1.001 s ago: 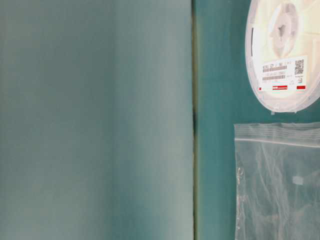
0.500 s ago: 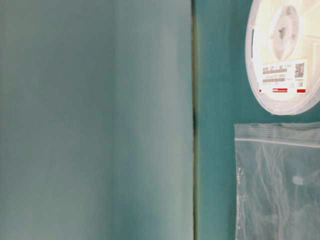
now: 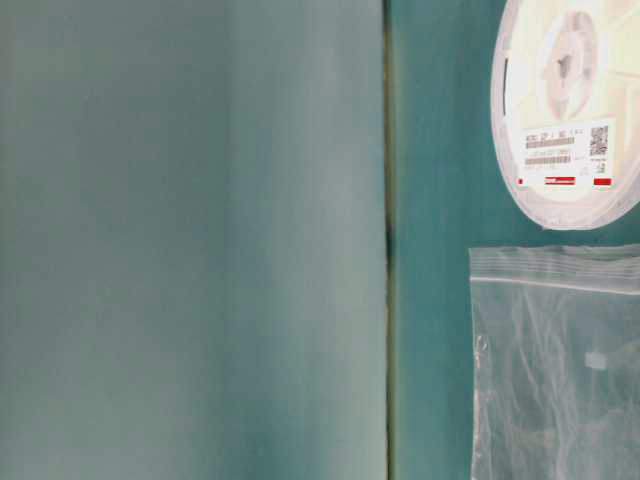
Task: Take out the reel from the clear zip bag.
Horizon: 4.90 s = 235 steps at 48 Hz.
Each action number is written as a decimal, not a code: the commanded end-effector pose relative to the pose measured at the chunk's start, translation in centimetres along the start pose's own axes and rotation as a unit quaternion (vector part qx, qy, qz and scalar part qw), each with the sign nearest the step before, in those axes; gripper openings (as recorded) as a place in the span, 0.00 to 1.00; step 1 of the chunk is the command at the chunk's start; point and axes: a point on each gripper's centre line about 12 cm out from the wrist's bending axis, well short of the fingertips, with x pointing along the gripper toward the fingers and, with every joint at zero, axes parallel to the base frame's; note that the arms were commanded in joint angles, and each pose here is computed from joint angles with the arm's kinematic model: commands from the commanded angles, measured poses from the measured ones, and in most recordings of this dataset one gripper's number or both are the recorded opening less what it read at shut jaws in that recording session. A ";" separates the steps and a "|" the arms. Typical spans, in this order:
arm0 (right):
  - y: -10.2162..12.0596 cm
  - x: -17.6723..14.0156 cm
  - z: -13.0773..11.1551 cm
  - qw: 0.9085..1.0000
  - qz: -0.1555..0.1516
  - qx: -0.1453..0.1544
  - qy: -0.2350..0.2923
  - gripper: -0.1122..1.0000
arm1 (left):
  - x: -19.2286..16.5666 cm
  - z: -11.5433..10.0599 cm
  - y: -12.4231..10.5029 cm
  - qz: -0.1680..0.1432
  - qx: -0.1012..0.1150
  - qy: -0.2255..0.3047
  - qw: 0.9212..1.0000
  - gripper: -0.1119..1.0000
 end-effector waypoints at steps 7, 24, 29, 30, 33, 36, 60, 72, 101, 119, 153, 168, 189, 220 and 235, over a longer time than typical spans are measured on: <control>1.8 -2.0 1.0 0.997 0.049 -0.053 -0.033 0.90 | -1.6 1.4 -1.5 -0.023 0.043 -0.023 0.999 0.94; 4.6 -6.1 2.4 0.971 0.117 -0.187 -0.097 0.90 | -3.2 2.6 -3.2 -0.051 0.146 -0.055 0.986 0.94; 4.8 -6.9 2.4 0.957 0.111 -0.249 -0.101 0.90 | -3.3 2.5 -3.7 -0.060 0.175 -0.053 0.981 0.94; 4.7 -7.0 2.3 0.953 0.108 -0.264 -0.101 0.90 | -3.3 2.4 -3.8 -0.062 0.182 -0.053 0.980 0.94; 4.7 -7.3 2.2 0.941 0.102 -0.305 -0.102 0.90 | -3.3 2.2 -4.2 -0.071 0.205 -0.049 0.975 0.94; 4.7 -7.7 2.1 0.930 0.101 -0.336 -0.105 0.90 | -3.4 1.8 -4.5 -0.079 0.227 -0.044 0.970 0.94; 5.4 -8.9 1.8 0.896 0.115 -0.411 -0.124 0.90 | -4.5 1.8 -6.0 -0.112 0.318 -0.063 0.940 0.94; 5.4 -8.9 1.8 0.892 0.116 -0.418 -0.127 0.90 | -5.1 2.1 -6.3 -0.119 0.326 -0.077 0.935 0.94; 5.3 -8.9 1.7 0.887 0.115 -0.428 -0.129 0.90 | -5.2 2.1 -6.3 -0.118 0.339 -0.079 0.930 0.94; 5.3 -8.9 1.7 0.888 0.115 -0.427 -0.128 0.90 | -5.2 2.1 -6.3 -0.119 0.340 -0.079 0.930 0.94; 5.3 -8.8 1.7 0.889 0.114 -0.425 -0.126 0.90 | -5.2 2.1 -6.2 -0.118 0.339 -0.078 0.930 0.94; 5.3 -9.0 1.8 0.887 0.116 -0.427 -0.131 0.90 | -5.2 2.1 -6.2 -0.118 0.338 -0.078 0.930 0.94; 5.8 -10.0 2.1 0.880 0.140 -0.424 -0.162 0.90 | -5.3 2.2 -6.3 -0.121 0.337 -0.082 0.930 0.94; 6.1 -10.1 2.2 0.873 0.160 -0.421 -0.188 0.90 | -5.3 2.2 -6.3 -0.121 0.337 -0.082 0.930 0.94; 5.8 -10.0 2.0 0.876 0.154 -0.421 -0.179 0.90 | -5.3 2.2 -6.3 -0.121 0.337 -0.082 0.930 0.94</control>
